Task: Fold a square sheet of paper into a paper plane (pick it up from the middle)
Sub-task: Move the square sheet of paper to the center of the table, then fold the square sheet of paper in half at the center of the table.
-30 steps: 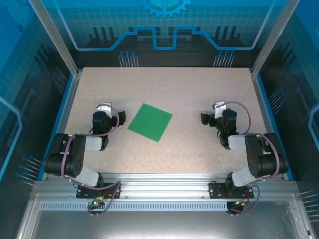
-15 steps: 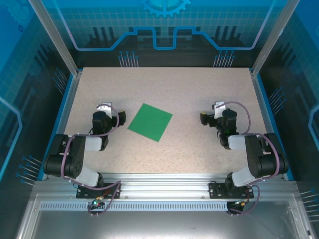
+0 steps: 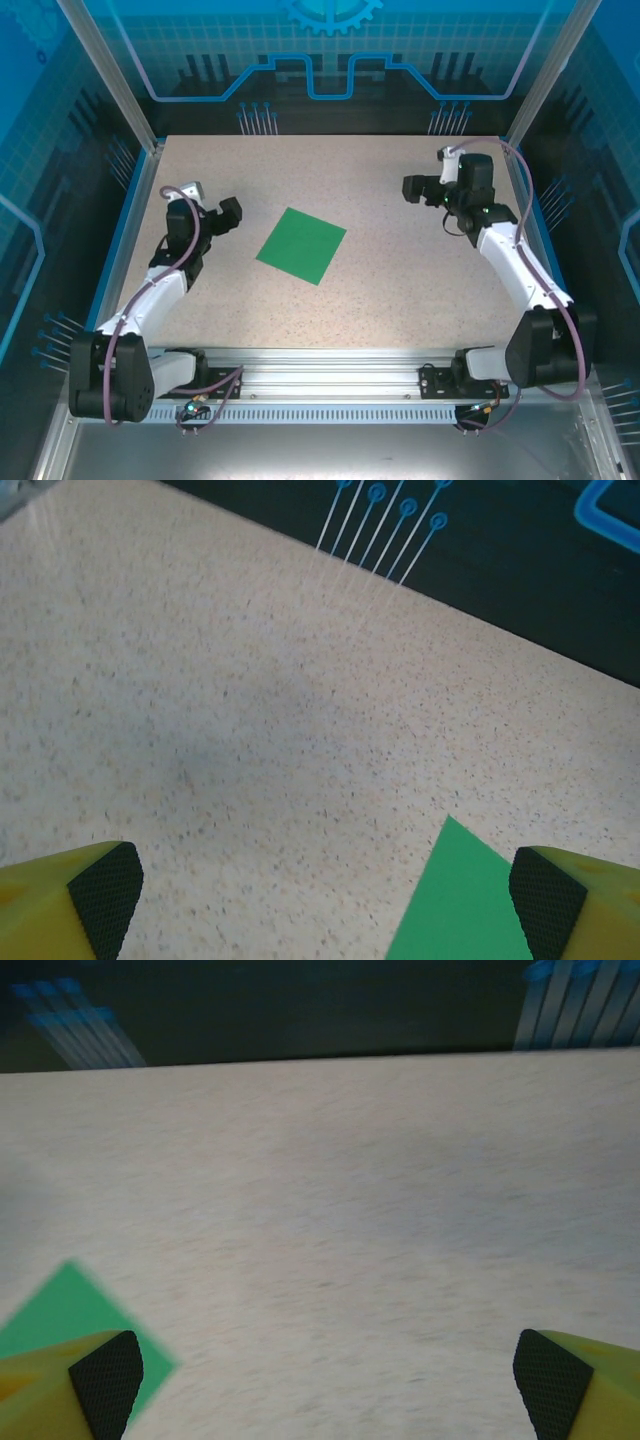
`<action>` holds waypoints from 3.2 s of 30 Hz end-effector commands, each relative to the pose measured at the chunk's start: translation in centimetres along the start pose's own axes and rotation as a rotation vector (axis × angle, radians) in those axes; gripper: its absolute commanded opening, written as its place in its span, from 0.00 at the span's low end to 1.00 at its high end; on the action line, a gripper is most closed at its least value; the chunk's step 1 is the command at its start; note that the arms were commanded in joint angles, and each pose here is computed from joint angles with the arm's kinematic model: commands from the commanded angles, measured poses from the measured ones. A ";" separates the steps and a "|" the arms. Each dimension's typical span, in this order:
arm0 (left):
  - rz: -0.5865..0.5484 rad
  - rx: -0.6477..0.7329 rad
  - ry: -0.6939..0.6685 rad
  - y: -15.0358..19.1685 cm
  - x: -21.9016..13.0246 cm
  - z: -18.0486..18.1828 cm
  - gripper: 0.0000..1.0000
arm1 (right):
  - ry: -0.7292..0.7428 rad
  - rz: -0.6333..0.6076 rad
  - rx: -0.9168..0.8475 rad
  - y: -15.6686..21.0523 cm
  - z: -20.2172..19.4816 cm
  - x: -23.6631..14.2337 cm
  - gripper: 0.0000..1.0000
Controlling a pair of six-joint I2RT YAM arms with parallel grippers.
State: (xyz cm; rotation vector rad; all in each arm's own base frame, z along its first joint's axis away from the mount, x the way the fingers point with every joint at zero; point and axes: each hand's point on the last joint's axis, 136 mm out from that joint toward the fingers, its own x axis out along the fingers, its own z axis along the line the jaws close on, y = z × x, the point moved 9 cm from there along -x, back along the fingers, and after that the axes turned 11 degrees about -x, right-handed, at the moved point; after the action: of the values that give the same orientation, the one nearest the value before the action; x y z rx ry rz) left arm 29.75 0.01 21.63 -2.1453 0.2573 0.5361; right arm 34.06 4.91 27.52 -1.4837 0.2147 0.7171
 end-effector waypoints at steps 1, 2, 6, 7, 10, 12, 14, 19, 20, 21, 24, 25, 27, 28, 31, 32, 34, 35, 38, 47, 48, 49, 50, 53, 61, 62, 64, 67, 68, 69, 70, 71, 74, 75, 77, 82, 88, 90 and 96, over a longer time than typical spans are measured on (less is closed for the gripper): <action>0.196 -0.117 -0.057 1.7 -0.5 0.8 0.98 | -0.344 0.354 0.244 6.2 4.1 2.4 0.99; 0.217 -0.129 -0.044 2.0 -0.6 0.8 0.98 | -0.356 0.368 0.228 6.3 5.4 3.0 1.00; 0.264 -0.179 0.006 3.2 -1.0 0.9 0.98 | -0.366 0.447 0.128 6.6 11.5 5.3 1.00; 0.266 -0.201 0.001 3.4 -1.1 1.1 0.99 | -0.358 0.468 0.115 6.8 12.7 5.9 0.99; 0.285 -0.237 0.017 4.1 -1.1 1.3 0.98 | -0.379 0.529 0.087 7.3 16.9 8.2 0.99; 0.307 -0.251 0.030 4.5 -1.2 1.3 0.99 | -0.376 0.579 0.049 8.0 19.8 9.5 0.99; 0.320 -0.258 0.036 4.8 -1.5 1.4 0.99 | -0.363 0.608 0.017 8.5 22.3 10.3 0.99; 0.307 -0.271 0.046 5.4 -2.7 1.8 0.98 | -0.368 0.675 0.002 10.3 27.0 12.4 0.96; 0.305 -0.272 0.048 5.4 -3.0 1.9 0.98 | -0.360 0.690 -0.004 10.8 27.6 12.7 0.96; 0.300 -0.274 0.049 5.4 -3.2 1.9 0.98 | -0.360 0.703 -0.008 11.2 28.3 13.1 0.95; 0.292 -0.272 0.048 5.3 -3.8 1.8 0.98 | -0.336 0.756 -0.011 12.6 28.8 14.2 0.94; 0.291 -0.272 0.047 5.3 -4.0 1.8 0.99 | -0.328 0.770 -0.011 13.1 28.7 14.5 0.95; 0.291 -0.271 0.048 5.3 -4.3 1.9 0.99 | -0.299 0.807 -0.011 14.1 28.3 14.9 0.92; 0.292 -0.270 0.048 5.3 -4.5 1.9 0.98 | -0.293 0.815 -0.014 14.4 28.0 14.9 0.92; 0.290 -0.270 0.056 5.3 -4.8 1.8 0.99 | -0.260 0.849 -0.034 15.9 27.1 14.3 0.92; 0.289 -0.270 0.058 5.3 -4.9 1.8 0.98 | -0.241 0.863 -0.042 16.4 26.6 14.0 0.92; 0.292 -0.270 0.062 5.3 -4.9 1.8 0.98 | -0.224 0.888 -0.052 17.3 25.6 13.4 0.92; 0.295 -0.271 0.069 5.3 -5.0 1.7 0.99 | -0.215 0.896 -0.054 17.7 25.0 13.0 0.92; 0.313 -0.275 0.095 5.4 -5.0 1.5 0.99 | -0.204 0.911 -0.063 18.7 23.2 11.7 0.92; 0.422 -0.282 0.195 6.7 -5.1 0.7 0.98 | -0.131 0.917 -0.051 19.2 16.9 8.0 0.93; 0.435 -0.278 0.201 6.9 -5.2 0.7 0.98 | -0.130 0.912 -0.045 19.1 16.4 7.7 0.93; 0.442 -0.273 0.205 7.0 -5.3 0.6 0.98 | -0.124 0.910 -0.042 18.9 16.1 7.4 0.93; 0.449 -0.267 0.208 7.2 -5.4 0.5 0.99 | -0.110 0.904 -0.047 18.6 15.8 7.0 0.93; 0.453 -0.256 0.218 7.3 -5.6 0.4 0.98 | -0.099 0.880 -0.058 17.3 15.8 6.3 0.94; 0.390 -0.223 0.200 6.9 -6.5 0.6 0.99 | 0.100 0.786 -0.255 12.4 18.9 6.0 0.99; 0.379 -0.230 0.192 6.9 -6.6 0.7 0.98 | 0.141 0.771 -0.295 11.8 19.3 5.9 0.99; 0.361 -0.237 0.188 6.9 -6.7 0.9 0.98 | 0.212 0.736 -0.348 10.8 20.1 5.6 1.00; 0.338 -0.253 0.189 7.0 -7.0 1.1 0.99 | 0.263 0.657 -0.386 10.0 21.0 5.4 0.99; 0.333 -0.271 0.179 7.1 -7.1 1.3 0.98 | 0.261 0.634 -0.376 10.0 21.1 5.4 0.99; 0.329 -0.278 0.178 7.2 -7.2 1.4 0.99 | 0.238 0.621 -0.358 10.1 21.3 5.6 0.99; 0.328 -0.283 0.178 7.3 -7.2 1.5 0.99 | 0.221 0.612 -0.324 10.3 21.2 5.9 0.99; 0.327 -0.286 0.179 7.3 -7.3 1.5 0.98 | 0.252 0.620 -0.265 10.6 20.7 6.1 0.99; 0.353 -0.313 0.184 7.6 -7.5 1.5 0.98 | 0.310 0.776 -0.171 11.8 19.3 7.1 0.99; 0.364 -0.341 0.167 7.7 -7.5 1.6 0.98 | 0.295 0.782 -0.176 12.1 19.4 7.3 0.99; 0.395 -0.350 0.169 8.0 -7.6 1.6 0.98 | 0.229 0.777 -0.160 12.5 19.9 7.5 0.99; 0.434 -0.323 0.225 8.2 -8.1 1.1 0.98 | 0.174 0.777 -0.119 12.4 19.9 8.3 0.99; 0.466 -0.364 0.304 9.5 -7.6 1.3 0.98 | 0.142 0.746 -0.140 11.4 20.0 9.4 0.98; 0.476 -0.359 0.305 10.2 -7.2 1.3 0.98 | 0.122 0.734 -0.186 11.5 20.2 10.0 0.98; 0.548 -0.285 0.293 11.4 -5.4 0.1 0.99 | 0.100 0.867 -0.142 11.7 19.6 11.6 0.99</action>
State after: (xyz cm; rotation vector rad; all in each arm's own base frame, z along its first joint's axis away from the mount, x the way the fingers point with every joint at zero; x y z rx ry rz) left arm 19.76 -5.81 15.30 -2.4578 0.9578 0.6569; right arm 30.45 26.64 14.36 -1.5730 0.8794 1.2903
